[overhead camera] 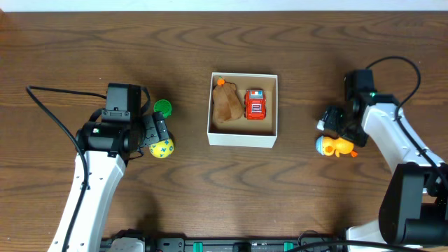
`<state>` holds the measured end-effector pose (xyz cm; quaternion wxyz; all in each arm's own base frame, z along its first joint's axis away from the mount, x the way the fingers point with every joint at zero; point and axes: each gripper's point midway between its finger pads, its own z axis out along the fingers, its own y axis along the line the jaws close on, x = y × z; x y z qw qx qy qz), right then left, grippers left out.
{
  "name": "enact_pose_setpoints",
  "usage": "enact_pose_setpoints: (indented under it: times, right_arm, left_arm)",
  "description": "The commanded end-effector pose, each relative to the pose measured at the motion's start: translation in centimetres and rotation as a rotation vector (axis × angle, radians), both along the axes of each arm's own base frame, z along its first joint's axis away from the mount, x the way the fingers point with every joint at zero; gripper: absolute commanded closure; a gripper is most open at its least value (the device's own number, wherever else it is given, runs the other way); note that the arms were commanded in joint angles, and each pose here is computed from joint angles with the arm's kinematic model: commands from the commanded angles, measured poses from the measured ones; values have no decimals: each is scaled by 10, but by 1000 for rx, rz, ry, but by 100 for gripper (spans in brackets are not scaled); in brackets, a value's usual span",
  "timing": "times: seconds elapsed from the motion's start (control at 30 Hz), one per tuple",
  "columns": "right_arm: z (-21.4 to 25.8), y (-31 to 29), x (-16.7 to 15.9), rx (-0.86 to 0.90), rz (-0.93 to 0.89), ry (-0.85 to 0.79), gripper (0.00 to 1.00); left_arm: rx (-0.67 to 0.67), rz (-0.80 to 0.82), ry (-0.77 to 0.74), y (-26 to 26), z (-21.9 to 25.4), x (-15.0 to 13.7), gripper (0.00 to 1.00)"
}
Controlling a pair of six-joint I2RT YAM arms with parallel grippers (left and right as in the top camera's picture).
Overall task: Pack container
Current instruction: 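Reach right gripper to the yellow rubber duck and grasp it, then lower the duck into the box front corner and release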
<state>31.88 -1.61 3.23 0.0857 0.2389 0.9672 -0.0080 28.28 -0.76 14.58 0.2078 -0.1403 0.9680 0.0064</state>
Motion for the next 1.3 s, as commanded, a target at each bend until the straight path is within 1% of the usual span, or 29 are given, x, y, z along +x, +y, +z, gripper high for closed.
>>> enact_pose_setpoints:
  times: [0.0, 0.07, 0.13, 0.17, 0.27, 0.3, 0.4, 0.43, 0.47, 0.53, 0.63, 0.77, 0.87, 0.97, 1.07, 1.13, 1.27]
  right_arm:
    - [-11, 2, -5, 13, 9, -8, 21]
    - [-19, 2, -8, 14, -1, -12, 32]
    - [-24, 1, -11, 15, -22, -11, 36]
    - [-26, 1, -12, 17, -30, -11, 41]
    - [-25, 1, -12, 18, -36, -13, 69]
    - [-23, 1, -10, 18, -35, -20, 80]
    - [-8, 2, -3, 16, -19, -43, 94]
    - [2, 3, 1, 13, -2, -58, 97]
    - [11, 4, 5, 10, 15, -74, 99]
    - [39, 10, 10, 13, 38, -110, 98]
    - [94, 25, 17, 29, 79, -201, 99]
    - [165, 62, 22, 105, 176, -369, 99]
    - [195, 96, 17, 161, 240, -461, 99]
    - [201, 129, 9, 203, 291, -478, 99]
    - [194, 167, 5, 251, 343, -473, 99]
    - [190, 188, 9, 268, 357, -492, 99]
    - [177, 219, 26, 275, 327, -530, 99]
  left_arm:
    - [13, 1, -12, 3, 5, 3, 2]
    - [13, 1, -12, 3, 5, 3, 2]
    - [13, 1, -12, 3, 5, 3, 2]
    - [13, 1, -12, 3, 5, 3, 2]
    - [13, 1, -12, 3, 5, 3, 2]
    - [13, 1, -12, 3, 5, 3, 2]
    - [13, 1, -12, 3, 5, 3, 2]
    - [13, 1, -12, 3, 5, 3, 2]
    - [13, 1, -12, 3, 5, 3, 2]
    - [13, 1, -12, 3, 5, 3, 2]
    - [13, 1, -12, 3, 5, 3, 2]
    - [13, 1, -12, 3, 5, 3, 2]
    - [13, 1, -12, 3, 5, 3, 2]
    - [13, 1, -12, 3, 5, 3, 2]
    - [13, 1, -12, 3, 5, 3, 2]
    - [13, 1, -12, 3, 5, 3, 2]
    - [13, 1, -12, 3, 5, 3, 2]
